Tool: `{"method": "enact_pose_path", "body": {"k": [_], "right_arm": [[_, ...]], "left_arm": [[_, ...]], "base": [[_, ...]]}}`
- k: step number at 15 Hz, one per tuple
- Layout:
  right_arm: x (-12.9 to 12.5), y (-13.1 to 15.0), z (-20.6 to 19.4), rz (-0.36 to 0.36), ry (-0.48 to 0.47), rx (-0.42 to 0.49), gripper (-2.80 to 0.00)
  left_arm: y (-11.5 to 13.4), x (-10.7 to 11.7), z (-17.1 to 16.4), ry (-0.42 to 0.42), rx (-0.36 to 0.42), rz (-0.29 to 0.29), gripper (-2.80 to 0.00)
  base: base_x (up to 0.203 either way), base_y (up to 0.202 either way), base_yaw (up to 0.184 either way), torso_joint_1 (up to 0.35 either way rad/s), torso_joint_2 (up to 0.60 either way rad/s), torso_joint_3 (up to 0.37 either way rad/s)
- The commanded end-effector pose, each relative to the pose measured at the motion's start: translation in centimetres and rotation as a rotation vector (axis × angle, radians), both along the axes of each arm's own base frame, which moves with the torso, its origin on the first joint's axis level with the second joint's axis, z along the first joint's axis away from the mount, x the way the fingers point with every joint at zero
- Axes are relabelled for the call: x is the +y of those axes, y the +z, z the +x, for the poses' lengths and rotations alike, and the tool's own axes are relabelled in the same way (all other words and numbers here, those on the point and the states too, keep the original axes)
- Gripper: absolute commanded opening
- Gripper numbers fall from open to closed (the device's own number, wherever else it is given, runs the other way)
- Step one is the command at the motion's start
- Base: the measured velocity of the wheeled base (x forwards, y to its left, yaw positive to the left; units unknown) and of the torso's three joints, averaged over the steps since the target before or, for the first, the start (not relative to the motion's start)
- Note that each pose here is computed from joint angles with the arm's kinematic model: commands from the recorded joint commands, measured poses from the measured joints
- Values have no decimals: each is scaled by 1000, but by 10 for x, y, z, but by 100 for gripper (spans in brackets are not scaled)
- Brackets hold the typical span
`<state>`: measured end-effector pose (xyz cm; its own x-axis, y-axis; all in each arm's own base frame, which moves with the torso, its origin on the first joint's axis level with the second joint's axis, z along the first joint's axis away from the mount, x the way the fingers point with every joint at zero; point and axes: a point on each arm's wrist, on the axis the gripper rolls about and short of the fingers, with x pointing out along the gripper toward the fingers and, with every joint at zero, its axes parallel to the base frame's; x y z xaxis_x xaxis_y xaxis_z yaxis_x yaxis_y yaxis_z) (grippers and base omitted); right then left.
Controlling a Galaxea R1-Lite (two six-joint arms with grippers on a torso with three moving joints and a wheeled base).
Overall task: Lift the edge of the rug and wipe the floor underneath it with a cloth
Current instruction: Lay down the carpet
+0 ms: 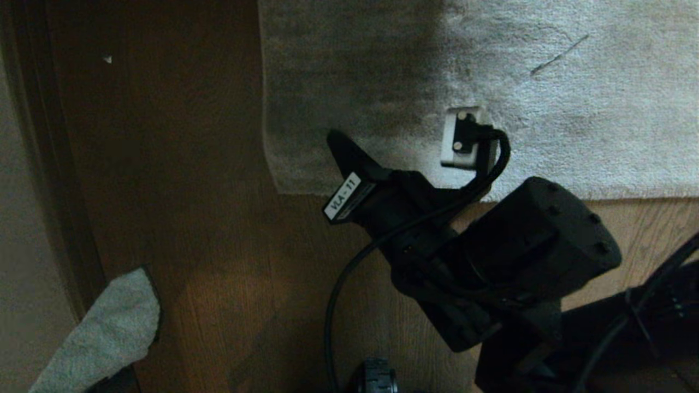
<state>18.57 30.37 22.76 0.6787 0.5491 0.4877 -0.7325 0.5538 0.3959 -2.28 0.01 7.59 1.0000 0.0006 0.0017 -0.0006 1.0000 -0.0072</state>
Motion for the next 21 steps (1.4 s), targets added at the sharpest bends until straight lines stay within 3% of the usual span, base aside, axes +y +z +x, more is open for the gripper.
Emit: {"method": "enact_pose_path", "body": {"k": [1, 13, 21], "right_arm": [[1, -11, 6, 2, -15, 1, -280], [-9, -79, 31, -199, -89, 128, -280], [-51, -98, 70, -270, -254, 183, -280]], "left_arm": [[0, 0, 0, 0, 0, 0, -280], [0, 0, 0, -1, 0, 0, -280], [0, 0, 0, 1, -1, 0, -280]], "base": [[0, 0, 0, 0, 0, 0], [0, 0, 0, 0, 0, 0], [0, 0, 0, 0, 0, 0]]}}
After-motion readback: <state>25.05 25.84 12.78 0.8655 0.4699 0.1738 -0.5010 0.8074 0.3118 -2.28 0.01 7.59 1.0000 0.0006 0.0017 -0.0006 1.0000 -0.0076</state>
